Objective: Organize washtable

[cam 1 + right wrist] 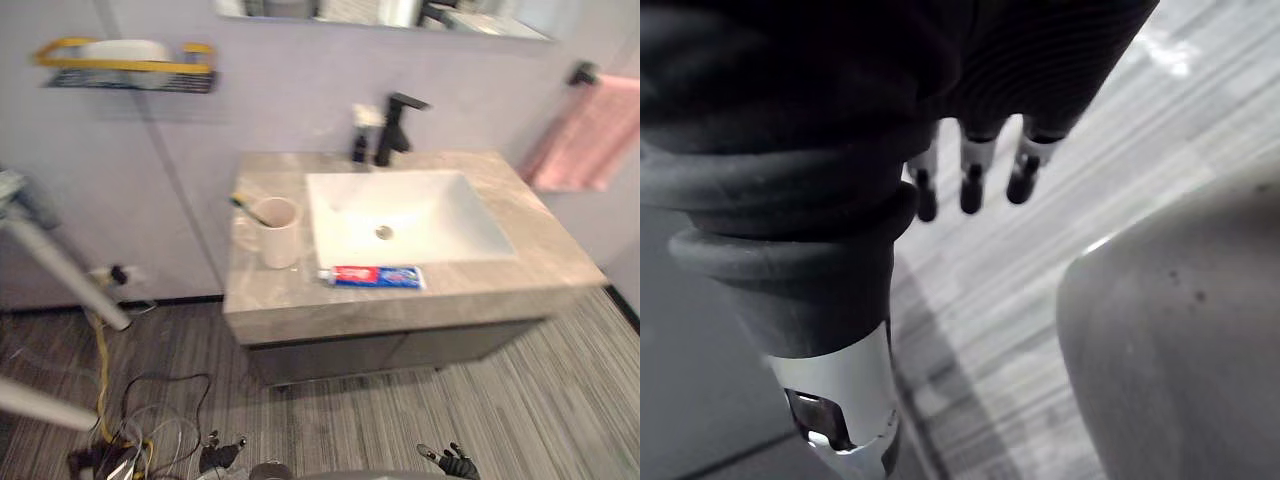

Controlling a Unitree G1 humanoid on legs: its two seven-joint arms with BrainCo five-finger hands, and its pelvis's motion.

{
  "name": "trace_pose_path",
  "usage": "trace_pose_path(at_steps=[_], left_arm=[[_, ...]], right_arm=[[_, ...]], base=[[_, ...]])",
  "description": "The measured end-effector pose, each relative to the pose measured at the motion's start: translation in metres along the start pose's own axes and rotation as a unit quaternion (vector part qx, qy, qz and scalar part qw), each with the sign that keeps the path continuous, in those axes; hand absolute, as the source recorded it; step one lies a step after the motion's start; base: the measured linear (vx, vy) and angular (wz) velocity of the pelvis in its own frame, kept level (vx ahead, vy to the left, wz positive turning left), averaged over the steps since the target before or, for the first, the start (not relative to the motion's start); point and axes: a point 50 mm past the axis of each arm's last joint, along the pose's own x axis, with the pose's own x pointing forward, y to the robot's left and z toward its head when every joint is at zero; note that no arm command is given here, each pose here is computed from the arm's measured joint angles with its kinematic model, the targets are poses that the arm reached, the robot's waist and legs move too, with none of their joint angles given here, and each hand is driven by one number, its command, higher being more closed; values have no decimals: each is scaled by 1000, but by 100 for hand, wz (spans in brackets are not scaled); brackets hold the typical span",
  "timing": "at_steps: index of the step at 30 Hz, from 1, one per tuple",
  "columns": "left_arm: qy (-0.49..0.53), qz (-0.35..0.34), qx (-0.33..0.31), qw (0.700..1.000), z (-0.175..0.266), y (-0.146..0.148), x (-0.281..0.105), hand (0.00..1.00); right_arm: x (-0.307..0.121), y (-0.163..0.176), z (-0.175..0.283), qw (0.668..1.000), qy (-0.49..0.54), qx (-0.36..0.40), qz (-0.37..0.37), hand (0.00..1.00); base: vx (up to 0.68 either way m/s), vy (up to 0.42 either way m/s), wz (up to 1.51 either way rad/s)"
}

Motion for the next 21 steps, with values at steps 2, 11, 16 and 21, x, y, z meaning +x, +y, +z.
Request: trace_pose_path(at_steps=[2,11,16,21], left_arm=[[-3,-8,1,1000,5,-5,2,0],[30,-40,97,994,-11,4,1,0],[31,-40,100,994,-12,5,1,0],[27,-46,123,991,-11,5,1,0]], right_arm=[[1,-1,-1,1000,7,11,-3,0],[0,-38,-14,998,56,-20,-37,0],[0,-37,-14,998,55,-21,-36,0],[1,-36,-12,997,54,-53,-29,0]], base=[[-26,-124,-93],[-30,-36,15],[0,0,4],[1,8,21]])
